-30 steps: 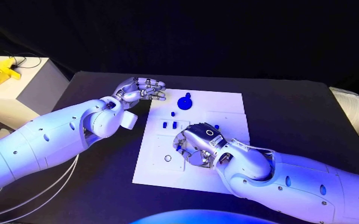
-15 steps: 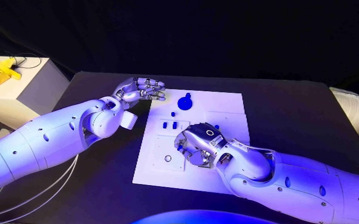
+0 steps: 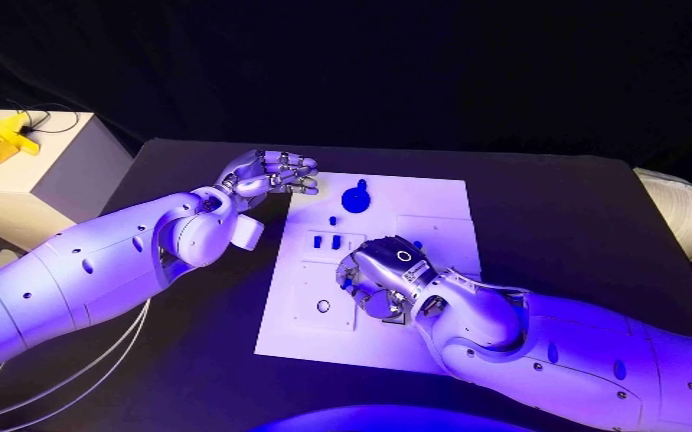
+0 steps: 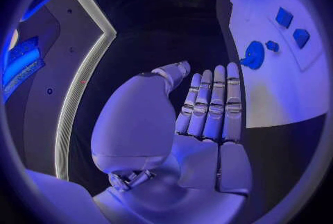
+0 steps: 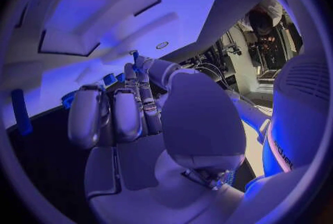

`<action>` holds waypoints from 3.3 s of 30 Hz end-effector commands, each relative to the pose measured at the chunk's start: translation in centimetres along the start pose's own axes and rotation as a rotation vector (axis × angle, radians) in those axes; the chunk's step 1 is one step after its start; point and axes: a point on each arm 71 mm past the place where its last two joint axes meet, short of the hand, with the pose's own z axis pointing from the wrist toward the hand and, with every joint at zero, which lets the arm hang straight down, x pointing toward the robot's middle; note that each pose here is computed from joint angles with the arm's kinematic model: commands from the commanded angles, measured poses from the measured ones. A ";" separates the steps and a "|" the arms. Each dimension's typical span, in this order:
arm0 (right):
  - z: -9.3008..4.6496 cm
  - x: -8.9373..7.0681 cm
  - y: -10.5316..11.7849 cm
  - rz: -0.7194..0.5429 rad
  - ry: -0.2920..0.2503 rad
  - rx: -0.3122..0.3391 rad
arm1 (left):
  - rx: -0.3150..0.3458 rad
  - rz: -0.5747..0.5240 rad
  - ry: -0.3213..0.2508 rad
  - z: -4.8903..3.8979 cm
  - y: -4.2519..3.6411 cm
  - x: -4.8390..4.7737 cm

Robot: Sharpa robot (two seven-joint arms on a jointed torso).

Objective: Assemble the parts on the task board

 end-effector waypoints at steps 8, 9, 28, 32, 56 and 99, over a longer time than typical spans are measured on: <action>0.2 0.1 0.0 -0.026 -0.002 0.004 | 0.012 -0.010 0.011 0.02 -0.12 0.19; 0.2 0.1 0.0 -0.027 -0.001 0.005 | 0.012 -0.010 0.011 0.01 -0.12 0.18; 0.5 0.7 0.2 -0.041 0.059 -0.023 | 0.011 -0.010 0.011 -0.03 -0.11 0.11; 0.6 0.8 0.3 -0.041 0.073 -0.034 | 0.010 -0.010 0.012 -0.04 -0.11 0.10; 0.4 0.4 -0.3 -0.012 0.021 -0.025 | 0.006 -0.008 0.011 -0.19 -0.12 -0.15; -3.9 -9.8 -10.1 0.099 0.143 0.017 | 0.011 -0.010 0.003 -0.11 0.30 -0.51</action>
